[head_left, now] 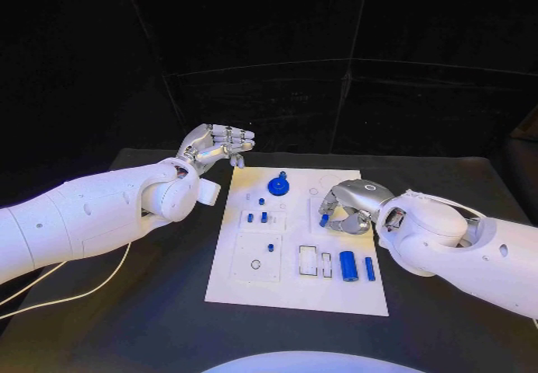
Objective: Assemble the parts on the task board
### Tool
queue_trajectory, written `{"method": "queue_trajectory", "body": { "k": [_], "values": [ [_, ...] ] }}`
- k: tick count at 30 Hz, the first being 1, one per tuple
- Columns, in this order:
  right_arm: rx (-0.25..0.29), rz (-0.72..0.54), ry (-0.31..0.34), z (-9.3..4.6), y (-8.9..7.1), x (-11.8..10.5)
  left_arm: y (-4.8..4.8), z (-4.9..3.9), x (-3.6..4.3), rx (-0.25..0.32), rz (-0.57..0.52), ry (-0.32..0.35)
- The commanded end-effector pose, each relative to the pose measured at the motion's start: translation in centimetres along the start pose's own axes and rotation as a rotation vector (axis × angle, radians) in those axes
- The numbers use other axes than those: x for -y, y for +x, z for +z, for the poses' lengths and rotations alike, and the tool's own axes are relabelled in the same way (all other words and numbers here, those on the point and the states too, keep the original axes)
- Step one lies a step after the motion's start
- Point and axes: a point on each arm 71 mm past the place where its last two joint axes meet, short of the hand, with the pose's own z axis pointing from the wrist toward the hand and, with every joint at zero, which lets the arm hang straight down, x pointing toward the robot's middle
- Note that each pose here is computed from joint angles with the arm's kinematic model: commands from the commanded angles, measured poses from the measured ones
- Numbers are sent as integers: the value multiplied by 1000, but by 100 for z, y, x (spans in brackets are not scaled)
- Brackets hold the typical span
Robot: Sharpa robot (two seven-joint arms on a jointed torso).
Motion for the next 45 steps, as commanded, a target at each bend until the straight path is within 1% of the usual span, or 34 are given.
{"method": "queue_trajectory", "body": {
  "k": [1, 8, 18, 25, 31, 36, 40, 45],
  "values": [
    [-22, -16, -12, 14, 10, -13, 3, 7, 18, -2, -2, 13],
    [-31, -9, -14, 46, 25, -7, 2, 8, 17, -2, -2, 13],
    [-21, -2, -17, 95, 31, -6, 2, 11, 15, -3, -2, 12],
    [28, -11, -15, 105, 1, 13, 1, 10, 14, -2, -2, 10],
    [59, -4, -34, 74, -30, -39, -7, 9, 13, 0, -1, 9],
    [111, 15, -67, 1, -90, -130, -14, 9, 12, 1, 0, 9],
    [171, 27, -77, -64, -151, -183, -23, 11, 9, 3, 1, 8],
    [214, 40, -94, -127, -203, -253, -35, 12, 8, 6, 2, 8]
  ]
}}
